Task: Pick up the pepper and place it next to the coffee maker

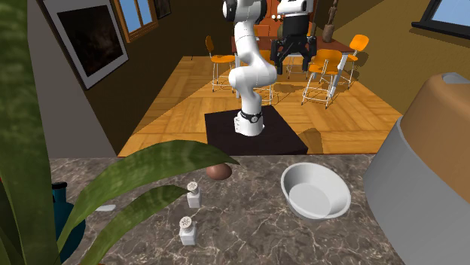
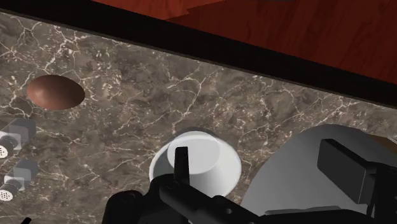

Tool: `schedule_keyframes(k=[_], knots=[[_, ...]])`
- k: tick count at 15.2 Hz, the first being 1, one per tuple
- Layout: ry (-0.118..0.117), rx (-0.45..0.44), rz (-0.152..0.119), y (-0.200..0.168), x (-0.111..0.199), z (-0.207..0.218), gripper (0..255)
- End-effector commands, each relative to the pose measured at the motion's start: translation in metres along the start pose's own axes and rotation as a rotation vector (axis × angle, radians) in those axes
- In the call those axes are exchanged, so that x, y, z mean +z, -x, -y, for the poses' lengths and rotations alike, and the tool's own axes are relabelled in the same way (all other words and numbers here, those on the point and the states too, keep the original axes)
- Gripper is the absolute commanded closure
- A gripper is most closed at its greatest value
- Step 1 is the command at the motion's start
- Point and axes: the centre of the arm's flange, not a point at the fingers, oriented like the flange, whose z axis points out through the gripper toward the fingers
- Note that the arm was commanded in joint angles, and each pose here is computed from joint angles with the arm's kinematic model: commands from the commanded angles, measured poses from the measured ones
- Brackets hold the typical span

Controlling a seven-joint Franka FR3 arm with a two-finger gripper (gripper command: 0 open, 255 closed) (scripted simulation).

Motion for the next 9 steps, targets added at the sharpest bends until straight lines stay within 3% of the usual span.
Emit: schedule_keyframes(k=[1,9], knots=[[0.000,0.000,0.000,0.000,0.000,0.000,0],[0.016,0.003,-0.047,-0.005,0.065,-0.079,0]])
